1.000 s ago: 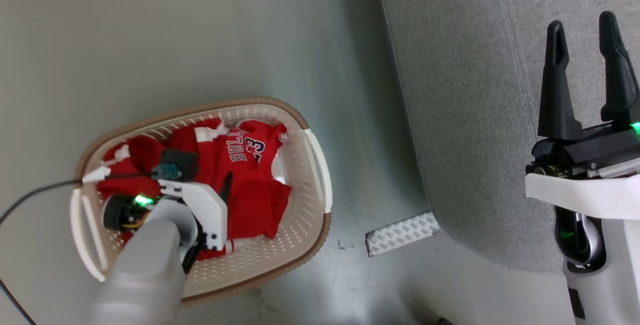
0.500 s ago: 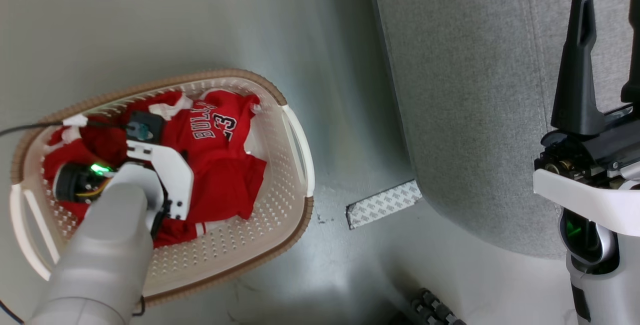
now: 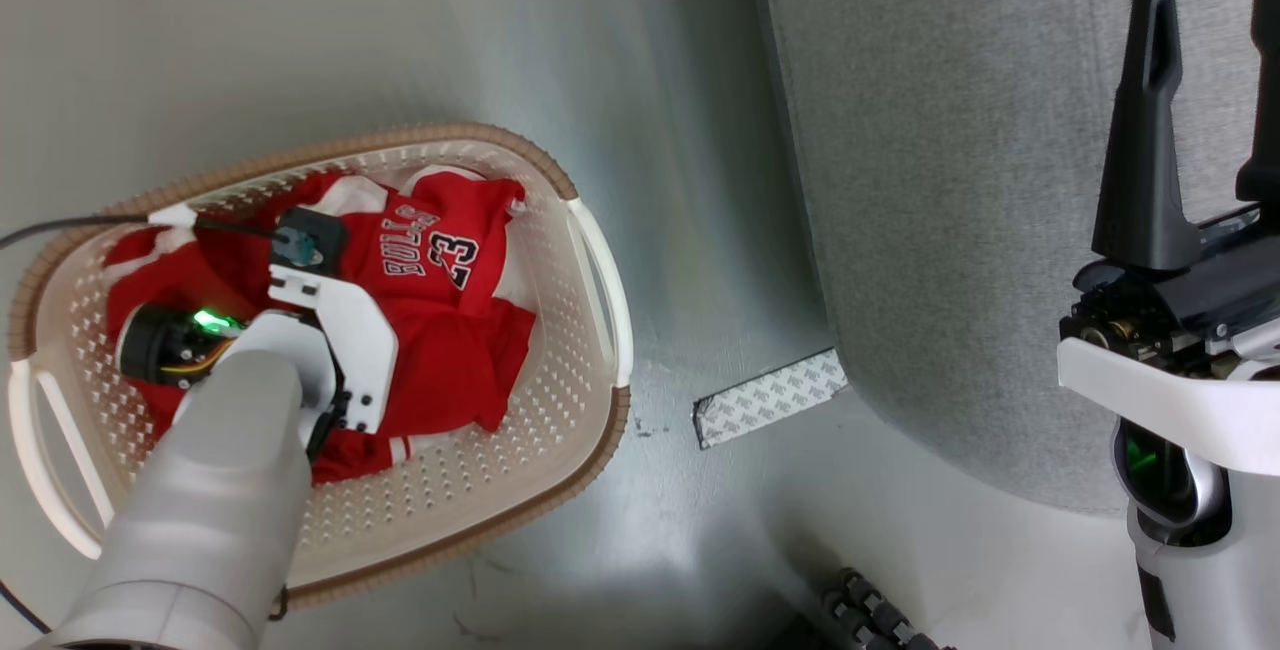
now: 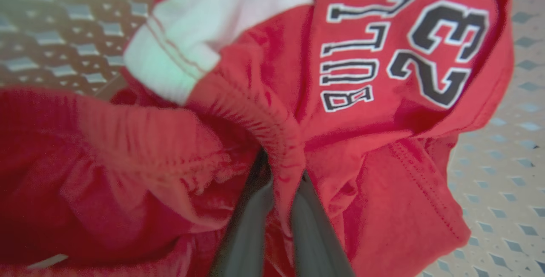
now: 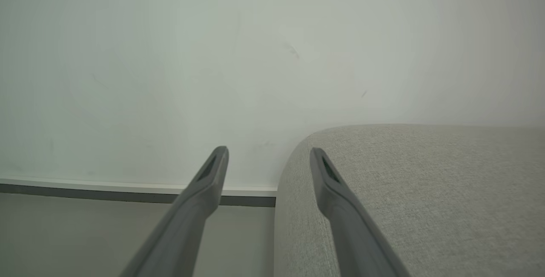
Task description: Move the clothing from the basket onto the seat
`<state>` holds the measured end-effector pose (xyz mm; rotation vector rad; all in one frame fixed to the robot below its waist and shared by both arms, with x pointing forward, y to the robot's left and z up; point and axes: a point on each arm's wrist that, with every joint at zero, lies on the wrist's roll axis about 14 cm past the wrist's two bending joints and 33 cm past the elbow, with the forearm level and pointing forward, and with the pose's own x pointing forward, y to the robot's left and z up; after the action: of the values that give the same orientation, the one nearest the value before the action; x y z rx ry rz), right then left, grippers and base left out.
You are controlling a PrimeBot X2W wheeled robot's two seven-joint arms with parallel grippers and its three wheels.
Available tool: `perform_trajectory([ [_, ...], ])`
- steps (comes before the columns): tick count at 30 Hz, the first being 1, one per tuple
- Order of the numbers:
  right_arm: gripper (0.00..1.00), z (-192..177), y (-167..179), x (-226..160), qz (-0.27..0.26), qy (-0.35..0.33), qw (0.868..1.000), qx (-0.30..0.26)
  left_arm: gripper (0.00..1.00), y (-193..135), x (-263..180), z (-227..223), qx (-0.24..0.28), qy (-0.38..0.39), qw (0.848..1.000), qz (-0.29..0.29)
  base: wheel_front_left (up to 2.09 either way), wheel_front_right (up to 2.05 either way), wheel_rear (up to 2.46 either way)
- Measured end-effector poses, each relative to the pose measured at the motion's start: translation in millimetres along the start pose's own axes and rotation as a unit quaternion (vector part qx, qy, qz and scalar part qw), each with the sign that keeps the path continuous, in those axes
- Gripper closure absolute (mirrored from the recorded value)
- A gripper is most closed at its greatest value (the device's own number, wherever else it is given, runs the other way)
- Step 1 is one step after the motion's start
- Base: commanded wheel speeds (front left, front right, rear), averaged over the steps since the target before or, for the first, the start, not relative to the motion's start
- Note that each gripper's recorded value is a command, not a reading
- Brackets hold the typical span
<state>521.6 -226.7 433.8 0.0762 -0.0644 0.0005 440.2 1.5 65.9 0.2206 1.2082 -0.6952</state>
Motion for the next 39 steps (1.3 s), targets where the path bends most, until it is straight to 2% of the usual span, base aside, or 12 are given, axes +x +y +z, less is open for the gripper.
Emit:
perform_trajectory([
  [10,0.00,36.5,3.9,-2.3,0.003,-0.032,0.999,-0.005,1.00,-20.0,-41.9,34.5,-0.006,-0.077,0.997,-0.007,0.00,0.00,0.00],
  [22,0.00,101.6,14.6,-31.7,0.019,-0.078,0.997,0.008,1.00,-34.9,-147.2,75.3,-0.009,-0.211,0.977,0.021,0.00,0.00,0.00],
  [25,0.00,116.4,18.3,-43.2,0.024,-0.088,0.996,0.013,1.00,-36.0,-178.7,86.3,-0.022,-0.257,0.965,0.034,0.00,0.00,0.00],
  [32,0.00,141.2,28.3,-76.6,0.040,-0.103,0.994,0.022,1.00,-67.4,-254.9,114.1,-0.029,-0.371,0.928,0.022,0.00,0.00,0.00],
  [39,0.00,157.7,47.1,-103.7,0.067,-0.117,0.990,0.039,1.00,-76.2,-337.0,143.7,0.013,-0.470,0.881,0.047,0.00,0.00,0.00],
])
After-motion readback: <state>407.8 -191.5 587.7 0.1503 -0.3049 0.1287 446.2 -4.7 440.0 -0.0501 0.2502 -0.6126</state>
